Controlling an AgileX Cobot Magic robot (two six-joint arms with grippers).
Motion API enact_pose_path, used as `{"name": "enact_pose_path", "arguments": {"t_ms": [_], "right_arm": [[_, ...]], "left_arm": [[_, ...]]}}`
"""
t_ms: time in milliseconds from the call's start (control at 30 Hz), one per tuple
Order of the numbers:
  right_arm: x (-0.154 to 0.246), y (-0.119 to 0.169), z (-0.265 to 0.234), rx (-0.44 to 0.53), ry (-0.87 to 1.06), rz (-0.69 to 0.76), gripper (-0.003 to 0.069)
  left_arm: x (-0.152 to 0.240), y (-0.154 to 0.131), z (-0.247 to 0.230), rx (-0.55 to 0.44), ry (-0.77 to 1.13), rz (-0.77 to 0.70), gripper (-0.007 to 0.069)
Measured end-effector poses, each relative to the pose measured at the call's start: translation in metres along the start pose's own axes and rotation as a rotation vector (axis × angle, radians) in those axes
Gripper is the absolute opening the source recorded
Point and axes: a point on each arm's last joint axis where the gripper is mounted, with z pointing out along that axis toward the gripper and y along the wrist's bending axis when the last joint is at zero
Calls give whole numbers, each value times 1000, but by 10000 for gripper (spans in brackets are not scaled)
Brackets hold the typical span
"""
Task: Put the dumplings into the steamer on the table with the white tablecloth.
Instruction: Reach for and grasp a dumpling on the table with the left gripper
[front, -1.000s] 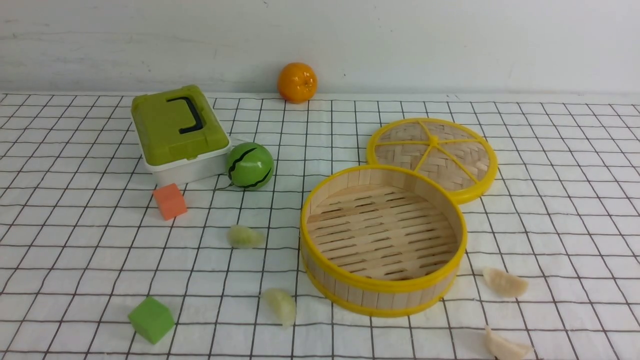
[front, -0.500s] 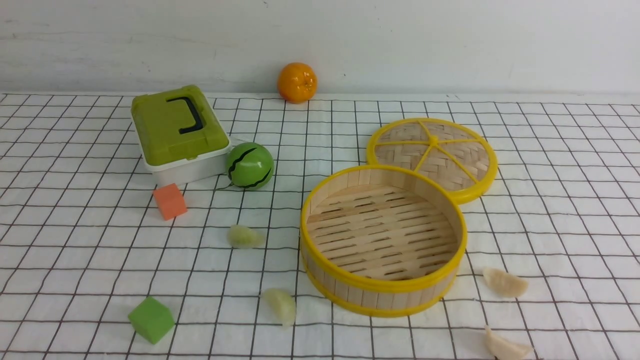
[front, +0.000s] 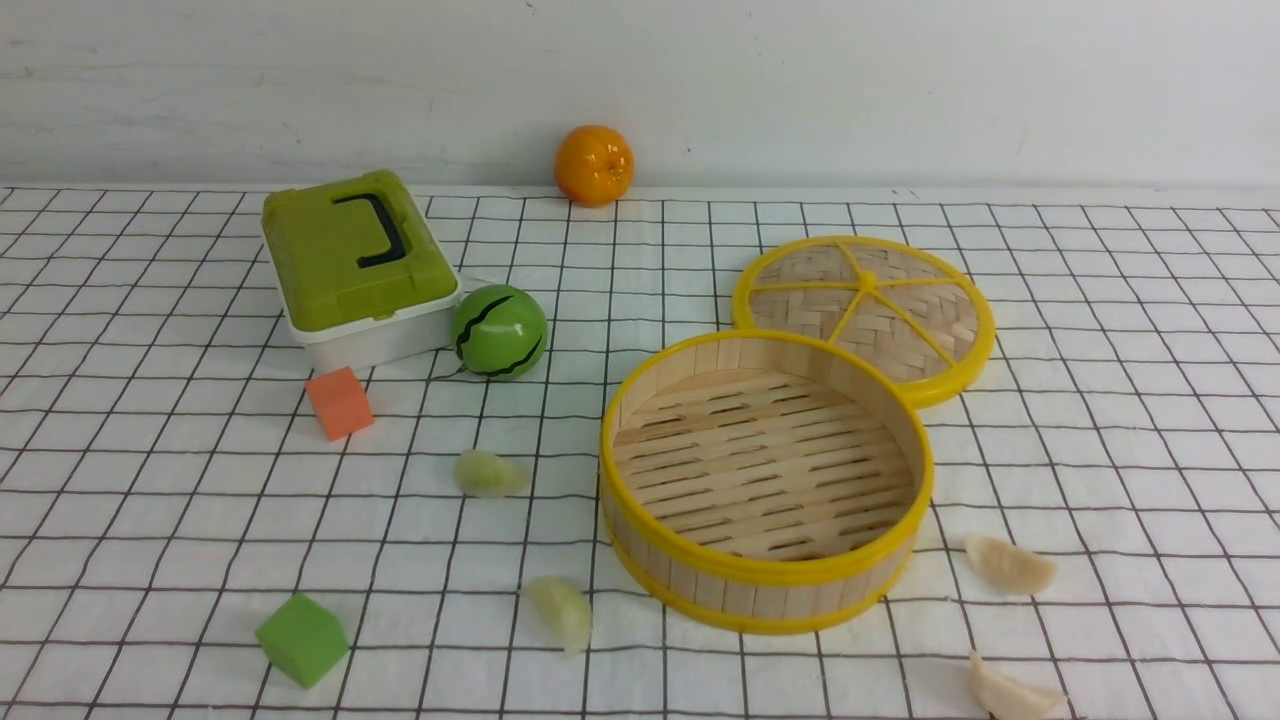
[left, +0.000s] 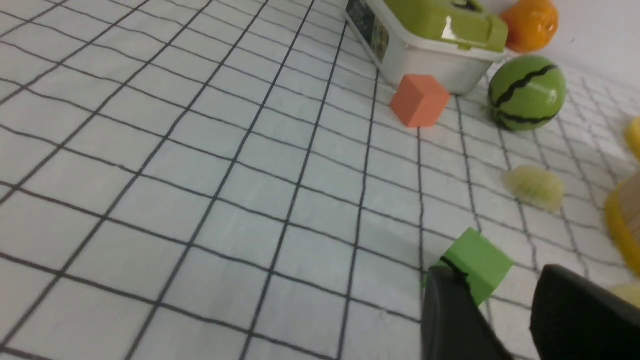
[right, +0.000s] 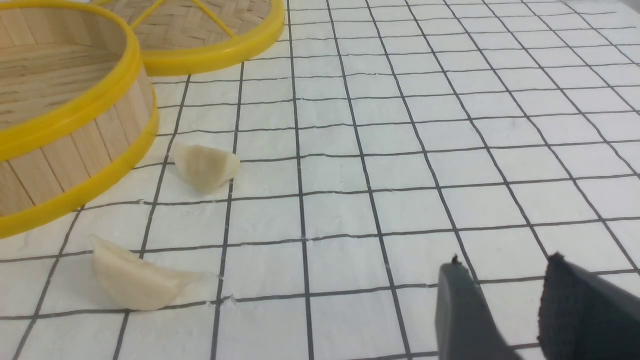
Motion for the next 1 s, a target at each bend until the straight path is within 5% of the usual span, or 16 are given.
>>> {"name": "enact_pose_path", "arguments": {"t_ms": [133, 167, 233, 333, 467, 600, 800, 900, 1000], "right_arm": [[-1, 3, 0, -33, -8, 78, 240], [-1, 5, 0, -61, -16, 143, 240], [-1, 7, 0, -78, -22, 186, 240], [-4, 13, 0, -158, -38, 415, 240], [-9, 21, -2, -270, -18, 791, 240], [-13, 24, -4, -326, -20, 976, 240], [-15, 24, -4, -336, -30, 1021, 240], [-15, 24, -4, -337, -30, 1022, 240], [-14, 24, -4, -338, -26, 993, 240]], "left_arm": [[-5, -6, 0, 76, -49, -275, 239], [-9, -9, -1, 118, -70, -494, 239], [-11, -10, -1, 144, -82, -636, 239], [-18, -10, -2, 210, -122, -1036, 239], [-23, -8, -3, 238, -165, -1274, 239], [-24, -6, -4, 241, -181, -1329, 239], [-19, -13, -3, 266, -82, -1331, 239], [-15, -21, -4, 291, 8, -1266, 239], [-28, -35, -13, 366, 37, -1050, 239]]}}
